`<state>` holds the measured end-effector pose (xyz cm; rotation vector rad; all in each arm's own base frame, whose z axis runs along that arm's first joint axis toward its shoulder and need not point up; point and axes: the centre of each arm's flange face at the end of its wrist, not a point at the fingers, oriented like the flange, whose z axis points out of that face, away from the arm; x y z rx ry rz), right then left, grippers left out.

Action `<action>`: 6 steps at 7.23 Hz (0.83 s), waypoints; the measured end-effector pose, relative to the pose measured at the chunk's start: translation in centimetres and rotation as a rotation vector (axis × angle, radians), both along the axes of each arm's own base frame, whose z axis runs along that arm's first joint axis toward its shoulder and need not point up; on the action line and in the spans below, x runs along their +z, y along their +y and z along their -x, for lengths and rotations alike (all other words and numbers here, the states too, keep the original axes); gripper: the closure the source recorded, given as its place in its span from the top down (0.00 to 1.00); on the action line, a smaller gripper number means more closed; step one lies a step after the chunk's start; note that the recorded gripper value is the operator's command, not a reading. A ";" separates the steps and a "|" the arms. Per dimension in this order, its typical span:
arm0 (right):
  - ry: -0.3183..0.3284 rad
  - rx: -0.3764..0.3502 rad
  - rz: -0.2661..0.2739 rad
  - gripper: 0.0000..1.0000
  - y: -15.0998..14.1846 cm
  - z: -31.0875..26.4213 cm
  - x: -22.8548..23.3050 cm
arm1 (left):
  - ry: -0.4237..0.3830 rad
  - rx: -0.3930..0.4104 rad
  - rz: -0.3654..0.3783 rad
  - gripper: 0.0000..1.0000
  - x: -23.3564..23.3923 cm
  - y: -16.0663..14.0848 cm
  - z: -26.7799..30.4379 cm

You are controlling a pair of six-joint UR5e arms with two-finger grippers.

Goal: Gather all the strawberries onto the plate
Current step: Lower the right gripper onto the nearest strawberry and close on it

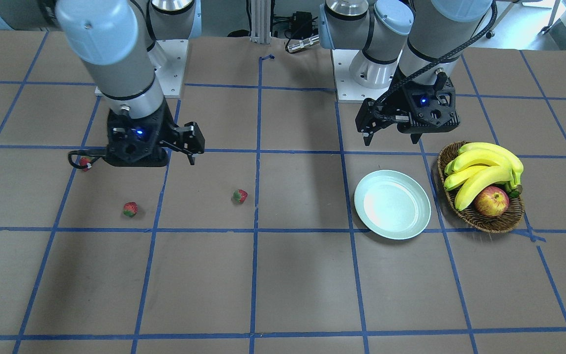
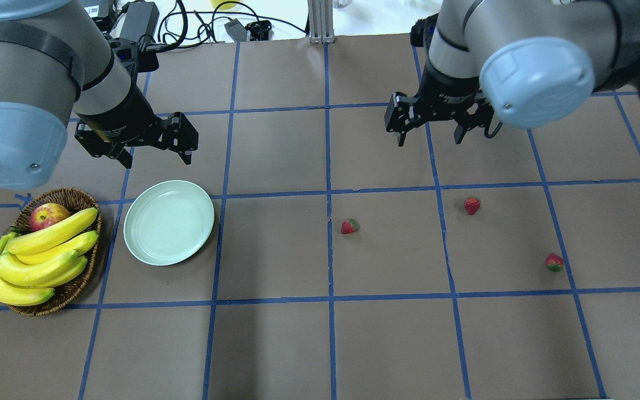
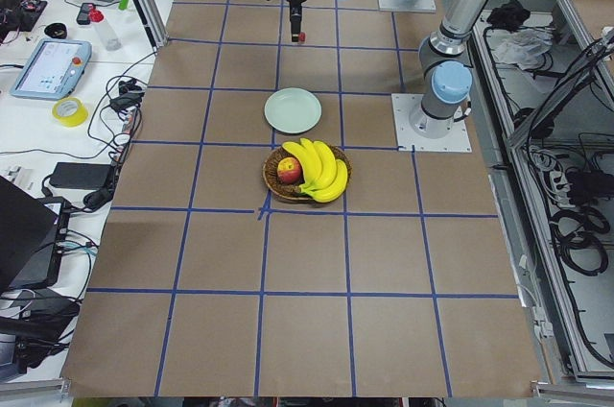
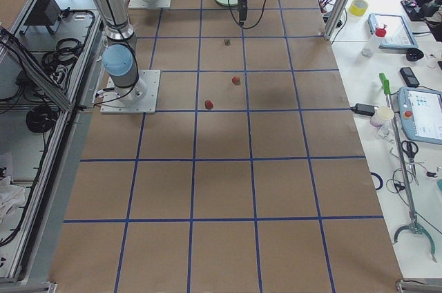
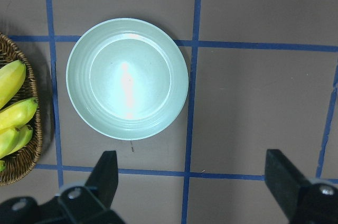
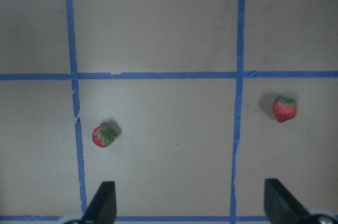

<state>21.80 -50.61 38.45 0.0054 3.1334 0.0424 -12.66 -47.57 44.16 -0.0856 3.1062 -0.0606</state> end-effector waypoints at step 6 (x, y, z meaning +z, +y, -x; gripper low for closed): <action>-0.020 -0.091 0.052 1.00 6.3 -7.3 -17.2 | 0.002 -0.001 -0.015 1.00 -0.7 0.3 0.0</action>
